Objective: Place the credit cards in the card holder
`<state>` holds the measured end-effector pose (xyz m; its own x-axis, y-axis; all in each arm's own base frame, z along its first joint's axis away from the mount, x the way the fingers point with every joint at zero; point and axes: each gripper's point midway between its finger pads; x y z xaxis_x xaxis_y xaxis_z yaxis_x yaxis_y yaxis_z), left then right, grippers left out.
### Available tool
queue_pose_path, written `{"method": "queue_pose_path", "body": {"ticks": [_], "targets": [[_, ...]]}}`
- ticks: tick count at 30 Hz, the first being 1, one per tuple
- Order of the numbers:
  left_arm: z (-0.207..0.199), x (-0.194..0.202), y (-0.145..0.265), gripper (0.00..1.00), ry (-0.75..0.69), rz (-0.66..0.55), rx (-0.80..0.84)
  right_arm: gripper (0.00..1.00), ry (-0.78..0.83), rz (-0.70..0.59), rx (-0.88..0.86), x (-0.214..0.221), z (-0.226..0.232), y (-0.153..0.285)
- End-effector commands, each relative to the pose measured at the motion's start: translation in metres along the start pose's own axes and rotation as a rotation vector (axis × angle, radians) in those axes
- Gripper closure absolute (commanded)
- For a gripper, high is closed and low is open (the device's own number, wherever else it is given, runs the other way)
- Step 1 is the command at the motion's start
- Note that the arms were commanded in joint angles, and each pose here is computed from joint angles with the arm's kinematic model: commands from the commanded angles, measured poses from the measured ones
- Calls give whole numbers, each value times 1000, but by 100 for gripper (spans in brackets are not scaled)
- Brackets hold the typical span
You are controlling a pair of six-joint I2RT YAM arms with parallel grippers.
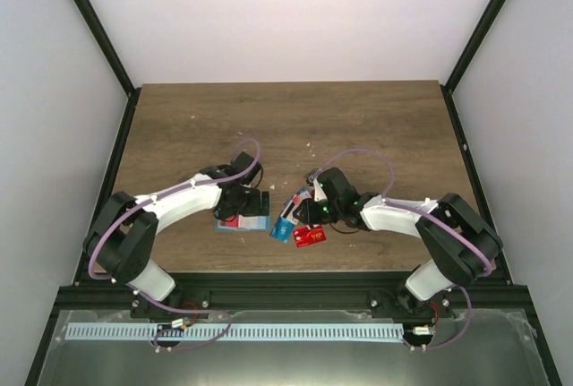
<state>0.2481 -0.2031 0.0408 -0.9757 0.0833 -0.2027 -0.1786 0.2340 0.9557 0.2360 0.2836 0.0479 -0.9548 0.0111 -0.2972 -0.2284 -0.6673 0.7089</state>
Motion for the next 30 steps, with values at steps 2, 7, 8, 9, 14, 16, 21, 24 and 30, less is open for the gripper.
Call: {"method": "queue_pose_path", "body": {"ticks": [2,7,8,9,14,16,21,24,30], "targets": [[15,-4,29,0,-70,-23,-100,73,40,-59,-15,-20,16,12],[7,-3,38,0,-99,-36,-45,73,41,-51,-28,-18,18,13],[9,-4,38,0,-97,-45,-49,73,41,-50,-33,-18,18,13],[10,-3,36,2,-92,-44,-53,73,41,-48,-48,-17,20,12],[24,3,21,34,-65,-45,-101,75,34,-12,-134,-14,34,5],[25,4,16,36,-54,-50,-84,76,31,0,-159,-13,39,1],[27,6,6,40,-48,-40,-68,77,33,32,-190,-12,48,-13],[27,6,0,43,-40,-32,-42,79,33,43,-200,-14,51,-20],[26,8,-10,49,-28,-19,13,81,33,63,-213,-15,57,-31]]}}
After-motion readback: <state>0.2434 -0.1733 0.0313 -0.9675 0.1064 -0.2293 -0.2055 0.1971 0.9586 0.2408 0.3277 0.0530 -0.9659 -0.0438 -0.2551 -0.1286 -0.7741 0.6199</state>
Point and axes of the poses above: each gripper's point midway between its finger pads, its own y axis back along the fingers, its own z axis along the line the jaws close on, x = y × z, and after that the axes turned 6 degrees about -y, right-handed
